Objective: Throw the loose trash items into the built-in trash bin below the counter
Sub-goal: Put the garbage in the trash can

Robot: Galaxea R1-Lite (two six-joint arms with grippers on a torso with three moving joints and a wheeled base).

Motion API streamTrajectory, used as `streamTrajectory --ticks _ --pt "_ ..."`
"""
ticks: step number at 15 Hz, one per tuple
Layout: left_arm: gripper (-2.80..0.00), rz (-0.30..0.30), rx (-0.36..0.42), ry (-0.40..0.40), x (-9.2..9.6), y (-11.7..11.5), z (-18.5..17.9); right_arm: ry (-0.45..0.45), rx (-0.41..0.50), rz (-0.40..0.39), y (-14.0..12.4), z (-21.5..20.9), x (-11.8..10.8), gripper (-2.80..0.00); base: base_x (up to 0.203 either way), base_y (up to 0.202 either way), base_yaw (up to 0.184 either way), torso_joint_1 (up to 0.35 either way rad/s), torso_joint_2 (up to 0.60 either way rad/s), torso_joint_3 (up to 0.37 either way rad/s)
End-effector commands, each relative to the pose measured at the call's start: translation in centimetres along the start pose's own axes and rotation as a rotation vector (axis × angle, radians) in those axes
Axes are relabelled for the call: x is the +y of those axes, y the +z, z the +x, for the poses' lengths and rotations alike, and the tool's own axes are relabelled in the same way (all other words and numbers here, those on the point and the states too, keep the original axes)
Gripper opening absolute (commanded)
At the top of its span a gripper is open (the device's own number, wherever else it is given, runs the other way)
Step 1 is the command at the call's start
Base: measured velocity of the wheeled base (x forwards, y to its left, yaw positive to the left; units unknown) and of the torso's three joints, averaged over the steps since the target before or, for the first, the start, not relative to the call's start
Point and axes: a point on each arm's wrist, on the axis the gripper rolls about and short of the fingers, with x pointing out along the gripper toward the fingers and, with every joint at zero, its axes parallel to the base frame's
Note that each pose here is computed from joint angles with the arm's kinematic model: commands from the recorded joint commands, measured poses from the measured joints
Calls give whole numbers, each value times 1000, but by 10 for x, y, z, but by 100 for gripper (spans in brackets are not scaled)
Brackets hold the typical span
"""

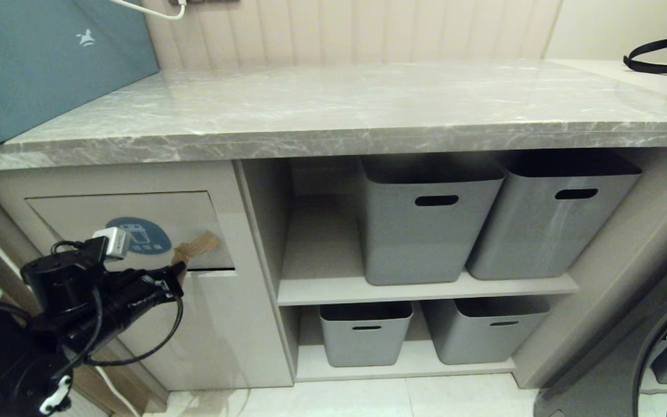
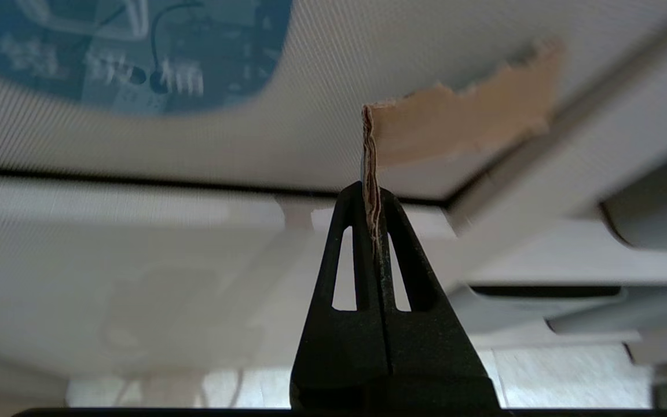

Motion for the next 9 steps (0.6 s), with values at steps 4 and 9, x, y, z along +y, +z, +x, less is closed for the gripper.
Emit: streamTrajectory --ticks 4,9 --pt "-280 32 -50 -10 10 -11 49 0 0 0 0 0 0 -280 0 0 0 0 0 0" --pt "-280 42 -115 -6 20 -7 79 0 -1 0 0 0 0 -280 0 0 0 0 0 0"
